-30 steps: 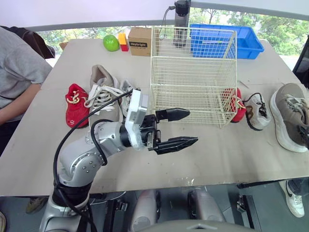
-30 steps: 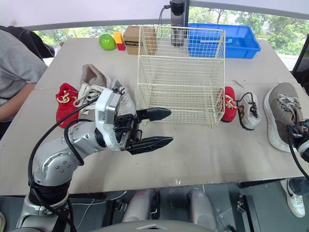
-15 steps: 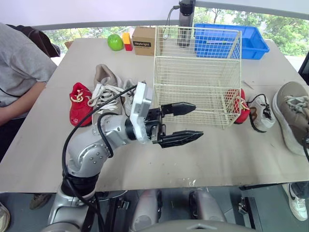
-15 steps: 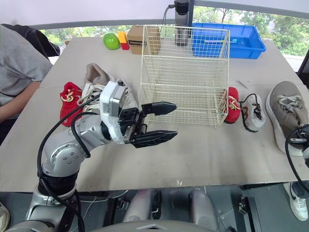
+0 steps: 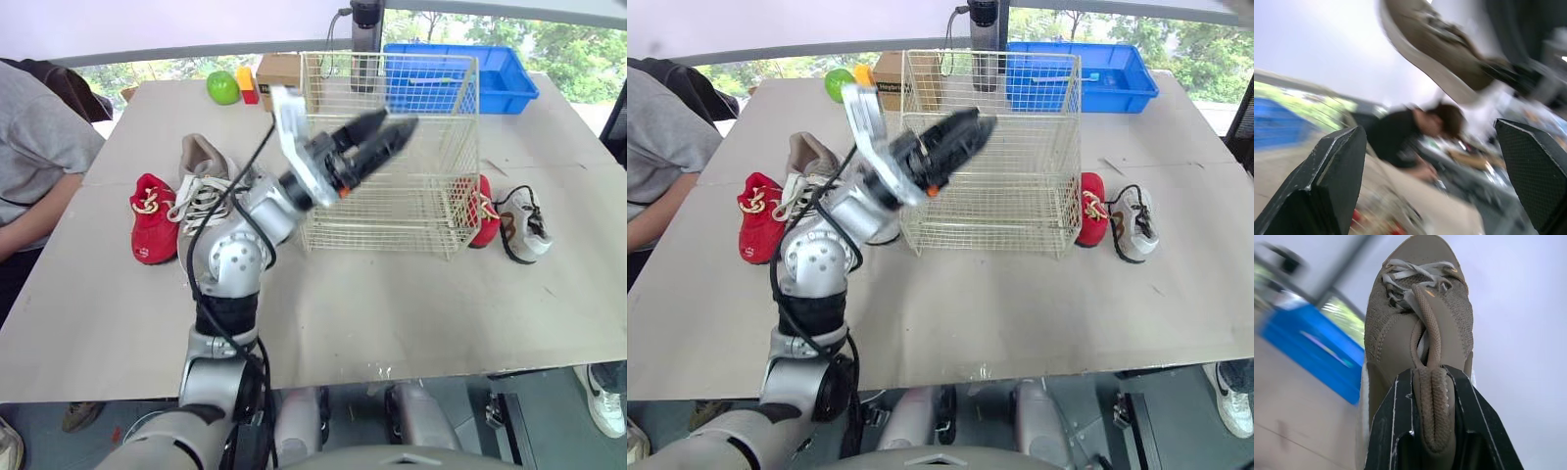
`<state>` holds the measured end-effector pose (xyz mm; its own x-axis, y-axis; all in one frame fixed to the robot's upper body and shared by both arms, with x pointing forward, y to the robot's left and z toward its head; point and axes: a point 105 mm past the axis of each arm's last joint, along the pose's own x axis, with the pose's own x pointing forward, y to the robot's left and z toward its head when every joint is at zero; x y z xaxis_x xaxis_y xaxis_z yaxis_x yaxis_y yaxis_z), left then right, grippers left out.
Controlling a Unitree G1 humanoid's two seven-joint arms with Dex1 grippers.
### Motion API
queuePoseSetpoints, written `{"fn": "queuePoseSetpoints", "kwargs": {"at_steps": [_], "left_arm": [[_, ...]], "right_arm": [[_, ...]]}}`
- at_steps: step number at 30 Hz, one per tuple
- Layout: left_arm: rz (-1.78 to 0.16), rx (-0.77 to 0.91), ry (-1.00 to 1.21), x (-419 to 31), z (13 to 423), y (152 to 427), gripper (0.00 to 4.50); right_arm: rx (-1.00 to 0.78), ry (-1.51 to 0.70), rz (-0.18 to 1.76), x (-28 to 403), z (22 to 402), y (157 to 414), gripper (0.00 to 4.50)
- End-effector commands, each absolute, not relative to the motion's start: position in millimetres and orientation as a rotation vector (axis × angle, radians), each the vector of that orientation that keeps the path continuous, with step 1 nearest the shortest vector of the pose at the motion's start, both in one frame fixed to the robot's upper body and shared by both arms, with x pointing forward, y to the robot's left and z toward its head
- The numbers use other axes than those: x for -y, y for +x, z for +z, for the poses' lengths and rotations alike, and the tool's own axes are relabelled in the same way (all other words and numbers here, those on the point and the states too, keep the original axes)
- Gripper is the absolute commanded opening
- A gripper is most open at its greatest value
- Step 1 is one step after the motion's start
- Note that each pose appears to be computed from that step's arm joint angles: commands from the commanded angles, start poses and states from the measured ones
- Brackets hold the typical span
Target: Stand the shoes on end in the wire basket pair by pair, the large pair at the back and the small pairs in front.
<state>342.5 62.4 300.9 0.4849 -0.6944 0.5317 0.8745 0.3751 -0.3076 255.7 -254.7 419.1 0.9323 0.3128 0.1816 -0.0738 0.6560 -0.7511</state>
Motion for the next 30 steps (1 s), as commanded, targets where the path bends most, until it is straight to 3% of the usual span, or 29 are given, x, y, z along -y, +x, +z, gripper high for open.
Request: {"fn": "queuePoseSetpoints", "kwargs": {"at_steps": [1, 5, 8, 11, 15, 25, 28, 29, 30], "left_arm": [[-0.812, 0.401, -0.734, -124, 325, 369, 4.5], [-0.751, 0.442, -0.693, -172, 346, 379, 4.5], [-0.817, 0.469, -0.694, -196, 371, 371, 4.5], [-1.103, 0.38, -0.397, -168, 381, 336, 4.5], [-1.443, 0.135, -0.074, -122, 360, 298, 4.5], [-1.663, -0.125, 0.377, -79, 310, 295, 4.5], [-1.647, -0.154, 0.495, -78, 300, 306, 3.72], [-1.64, -0.159, 0.512, -80, 299, 309, 3.18], [-1.638, -0.163, 0.52, -82, 299, 311, 3.04]], "right_arm": [[0.338, -0.867, 0.458, 223, 432, 251, 0.01], [0.255, -0.901, 0.745, 195, 422, 248, 0.01], [0.158, -0.956, 0.94, 184, 406, 245, 0.01], [0.084, -1.007, 1.171, 166, 391, 242, 0.01], [0.045, -1.107, 1.33, 146, 379, 249, 0.01], [0.196, -1.179, 1.448, 106, 388, 253, 0.01], [0.22, -1.191, 1.483, 99, 387, 245, 0.0], [0.226, -1.192, 1.491, 98, 386, 242, 0.0], [0.23, -1.191, 1.495, 97, 386, 241, 0.0]]}}
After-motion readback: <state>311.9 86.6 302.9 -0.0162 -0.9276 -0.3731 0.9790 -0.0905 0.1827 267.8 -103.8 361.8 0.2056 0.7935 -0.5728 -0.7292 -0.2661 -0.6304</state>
